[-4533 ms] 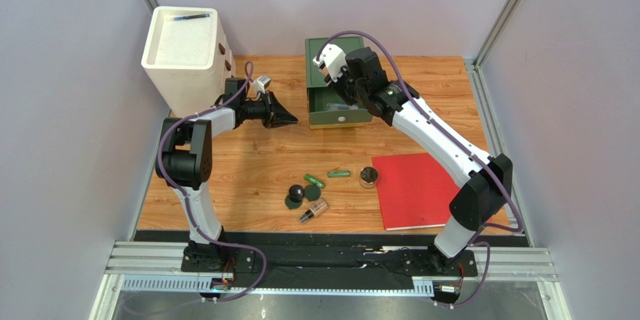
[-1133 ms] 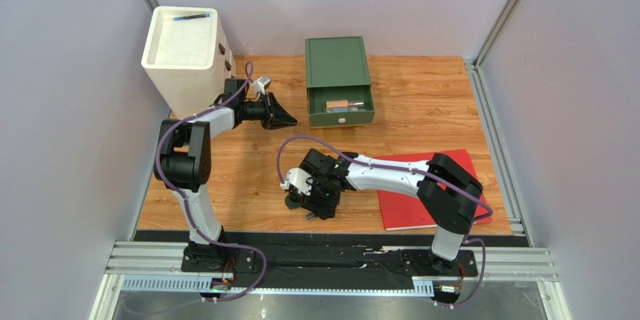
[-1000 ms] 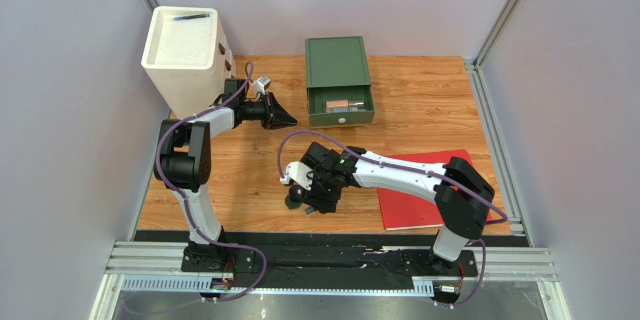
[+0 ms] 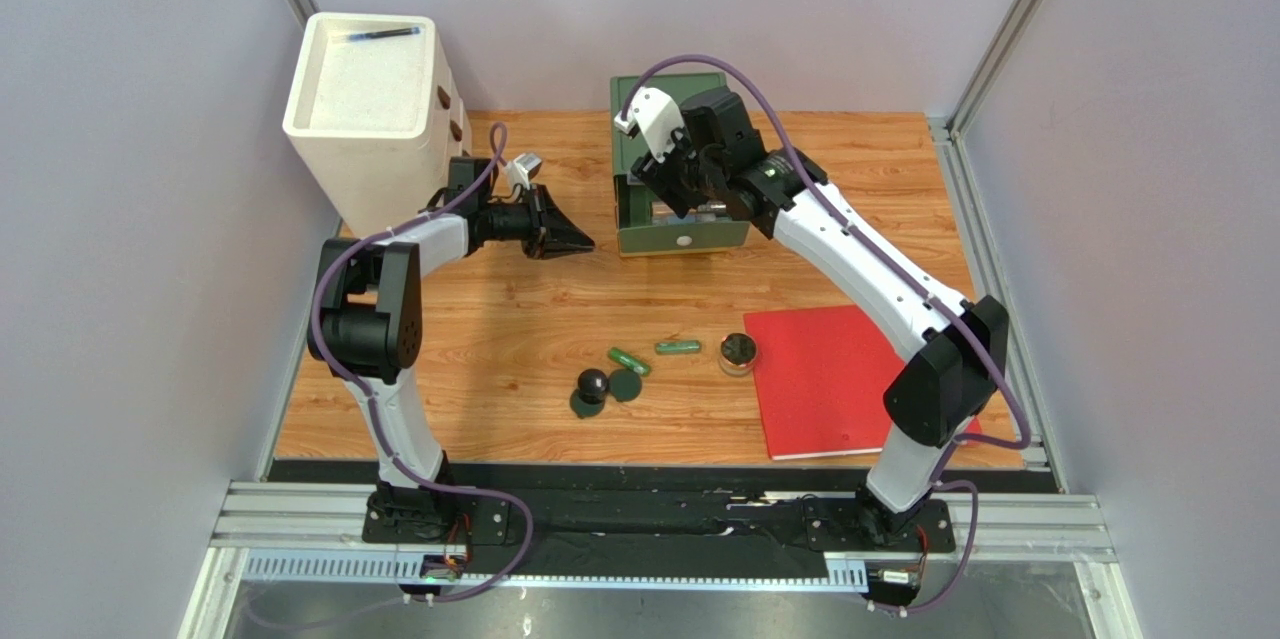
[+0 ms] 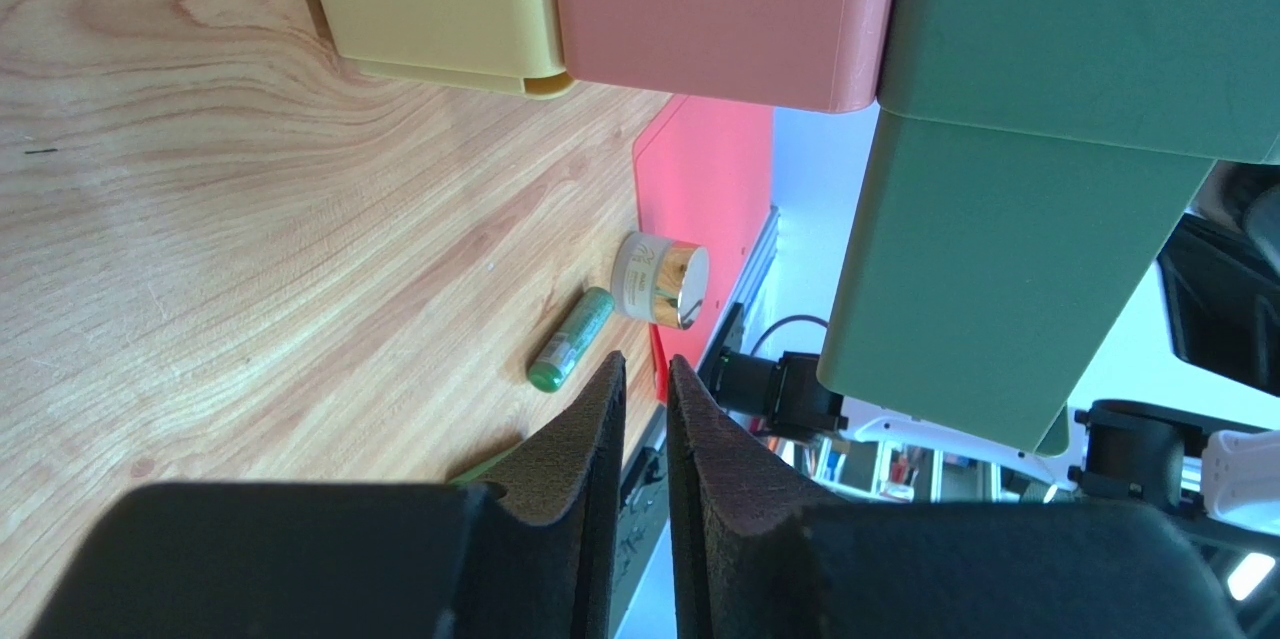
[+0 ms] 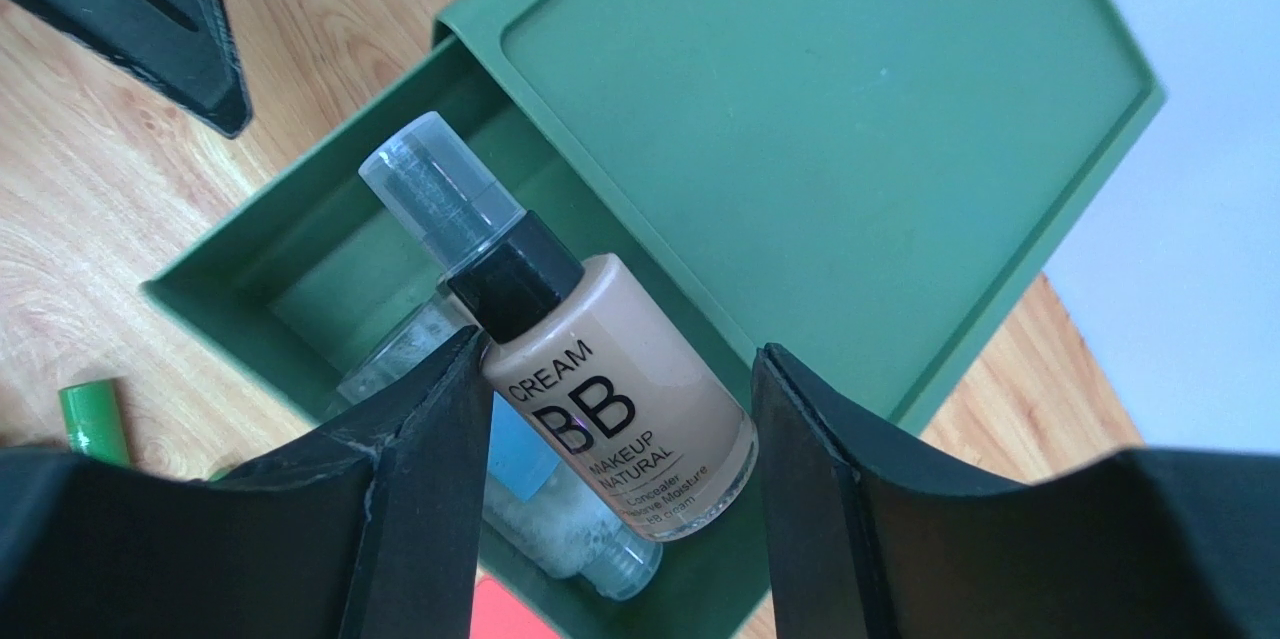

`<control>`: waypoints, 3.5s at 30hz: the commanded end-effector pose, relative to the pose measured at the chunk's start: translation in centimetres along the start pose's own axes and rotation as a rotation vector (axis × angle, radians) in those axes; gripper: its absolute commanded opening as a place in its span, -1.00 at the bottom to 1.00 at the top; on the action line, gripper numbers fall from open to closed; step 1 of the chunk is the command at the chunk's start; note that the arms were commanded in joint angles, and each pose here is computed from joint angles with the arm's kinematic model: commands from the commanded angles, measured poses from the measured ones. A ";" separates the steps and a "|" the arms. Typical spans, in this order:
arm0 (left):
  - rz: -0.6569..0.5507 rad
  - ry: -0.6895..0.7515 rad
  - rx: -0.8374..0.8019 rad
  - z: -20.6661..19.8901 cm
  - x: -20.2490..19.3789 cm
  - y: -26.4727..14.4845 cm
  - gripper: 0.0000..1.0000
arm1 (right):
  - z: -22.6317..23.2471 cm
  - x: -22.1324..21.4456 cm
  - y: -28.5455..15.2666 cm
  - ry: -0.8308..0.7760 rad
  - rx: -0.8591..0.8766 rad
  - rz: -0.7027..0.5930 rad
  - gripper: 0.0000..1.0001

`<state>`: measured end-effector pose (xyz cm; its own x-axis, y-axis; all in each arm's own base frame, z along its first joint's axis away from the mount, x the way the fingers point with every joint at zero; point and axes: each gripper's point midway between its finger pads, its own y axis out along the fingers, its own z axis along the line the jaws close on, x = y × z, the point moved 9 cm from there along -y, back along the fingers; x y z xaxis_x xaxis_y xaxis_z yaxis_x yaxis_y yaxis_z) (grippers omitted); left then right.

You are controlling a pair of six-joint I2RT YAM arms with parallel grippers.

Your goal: Organize the makeup

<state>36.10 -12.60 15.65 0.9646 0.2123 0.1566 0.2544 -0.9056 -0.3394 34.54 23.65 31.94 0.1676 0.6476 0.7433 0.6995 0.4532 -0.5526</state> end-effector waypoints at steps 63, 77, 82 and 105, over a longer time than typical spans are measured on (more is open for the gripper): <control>-0.035 0.104 -0.040 -3.3 0.6 -1.1 -0.56 | 3.6 -2.9 4.6 0.282 -0.568 -0.070 -1.00; -0.040 0.128 -0.049 -4.4 1.1 -1.4 -0.56 | 2.3 -0.9 5.0 0.278 -0.650 -0.106 -1.00; -0.119 0.253 -0.047 -8.2 2.3 -2.8 -0.51 | 2.9 -1.5 2.9 0.331 -0.569 -0.087 -1.00; -0.276 0.467 0.268 -18.2 8.7 2.6 -1.00 | 9.0 -6.5 4.8 0.685 -0.181 -0.137 0.37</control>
<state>43.14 -19.08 34.39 0.7265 0.2243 0.6495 0.5335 -0.7798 -0.3274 29.48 25.88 21.27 0.4728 0.0914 0.8764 0.8232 0.3089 -0.4763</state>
